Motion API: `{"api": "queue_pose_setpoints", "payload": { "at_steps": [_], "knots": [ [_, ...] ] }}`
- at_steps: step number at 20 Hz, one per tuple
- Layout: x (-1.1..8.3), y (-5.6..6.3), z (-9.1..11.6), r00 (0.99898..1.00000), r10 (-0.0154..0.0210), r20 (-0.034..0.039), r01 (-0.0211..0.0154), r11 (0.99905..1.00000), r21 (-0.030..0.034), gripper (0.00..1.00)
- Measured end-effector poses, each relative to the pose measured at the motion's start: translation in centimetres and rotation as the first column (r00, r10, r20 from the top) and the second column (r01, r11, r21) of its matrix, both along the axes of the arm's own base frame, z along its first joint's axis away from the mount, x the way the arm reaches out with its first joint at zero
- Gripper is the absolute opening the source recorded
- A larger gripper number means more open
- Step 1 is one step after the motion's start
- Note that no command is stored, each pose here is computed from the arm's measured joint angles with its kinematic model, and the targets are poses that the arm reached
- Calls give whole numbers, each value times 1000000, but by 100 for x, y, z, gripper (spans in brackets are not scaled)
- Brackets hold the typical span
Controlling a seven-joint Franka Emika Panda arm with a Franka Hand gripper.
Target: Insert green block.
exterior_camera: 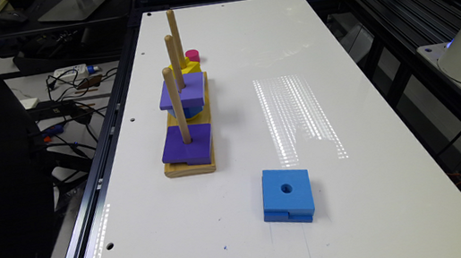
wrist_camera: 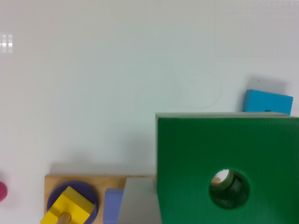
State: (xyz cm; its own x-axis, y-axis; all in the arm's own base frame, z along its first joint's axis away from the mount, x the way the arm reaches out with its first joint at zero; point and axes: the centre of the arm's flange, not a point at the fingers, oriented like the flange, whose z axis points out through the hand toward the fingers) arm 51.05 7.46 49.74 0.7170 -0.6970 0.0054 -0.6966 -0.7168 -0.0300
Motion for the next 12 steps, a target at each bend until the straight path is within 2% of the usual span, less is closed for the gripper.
{"api": "queue_pose_setpoints", "payload": {
  "at_steps": [12],
  "knots": [
    [-6, -2, -16, 999994, -238, -3363, 236, 1000000, -473, 0]
  ]
}}
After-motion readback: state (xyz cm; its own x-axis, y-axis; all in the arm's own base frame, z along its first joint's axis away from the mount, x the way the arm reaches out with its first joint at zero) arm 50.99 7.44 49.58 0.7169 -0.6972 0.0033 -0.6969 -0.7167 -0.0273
